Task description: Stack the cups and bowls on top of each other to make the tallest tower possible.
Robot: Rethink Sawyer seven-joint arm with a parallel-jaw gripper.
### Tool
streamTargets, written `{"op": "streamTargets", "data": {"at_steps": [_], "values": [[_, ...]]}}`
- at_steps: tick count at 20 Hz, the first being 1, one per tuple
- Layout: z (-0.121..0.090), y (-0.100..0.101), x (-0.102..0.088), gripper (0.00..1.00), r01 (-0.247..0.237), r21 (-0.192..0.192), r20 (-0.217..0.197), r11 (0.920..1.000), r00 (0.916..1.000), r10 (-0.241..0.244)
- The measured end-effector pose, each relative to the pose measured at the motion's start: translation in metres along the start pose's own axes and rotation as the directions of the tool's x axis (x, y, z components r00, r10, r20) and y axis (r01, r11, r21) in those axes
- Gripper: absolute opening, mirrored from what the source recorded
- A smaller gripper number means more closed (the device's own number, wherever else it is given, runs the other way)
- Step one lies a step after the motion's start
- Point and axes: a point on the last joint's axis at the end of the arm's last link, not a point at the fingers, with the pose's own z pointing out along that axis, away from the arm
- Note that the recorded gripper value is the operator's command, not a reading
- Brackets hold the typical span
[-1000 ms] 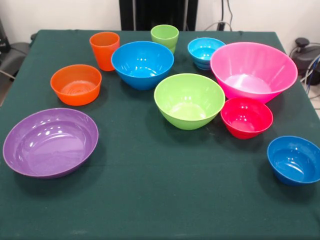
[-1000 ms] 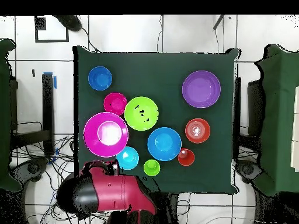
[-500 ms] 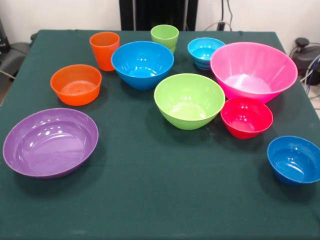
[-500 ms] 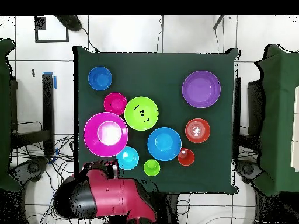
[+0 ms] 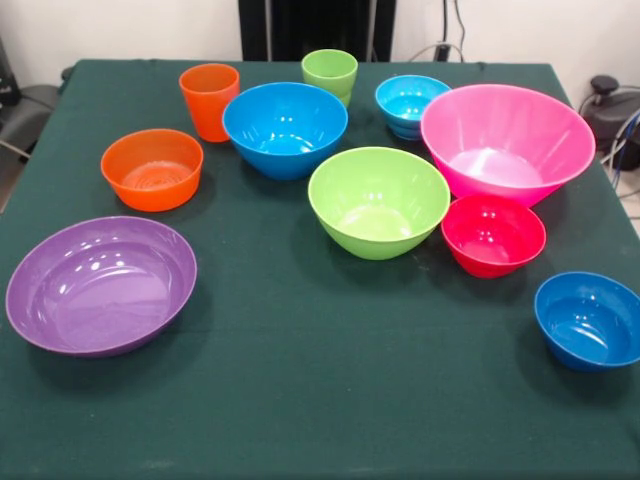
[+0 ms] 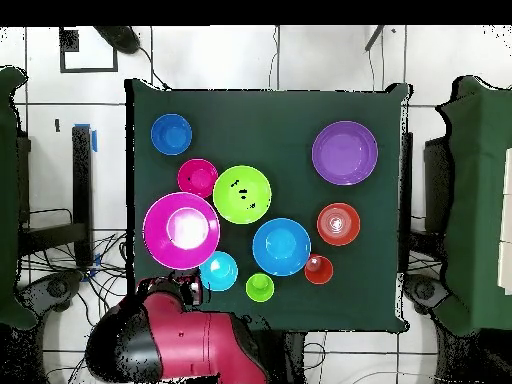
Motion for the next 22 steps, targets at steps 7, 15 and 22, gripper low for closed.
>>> {"op": "streamTargets", "data": {"at_steps": [7, 15, 22], "values": [[-0.002, 0.001, 0.022, 1.00, -0.003, -0.002, 0.021, 1.0000, 0.9998, 0.003], [0.002, 0.002, 0.079, 1.00, -0.015, -0.011, 0.000, 0.9998, 0.9999, 0.015], [-0.005, 0.005, 0.126, 1.00, -0.025, -0.018, -0.035, 0.9995, 0.9991, 0.025]]}}
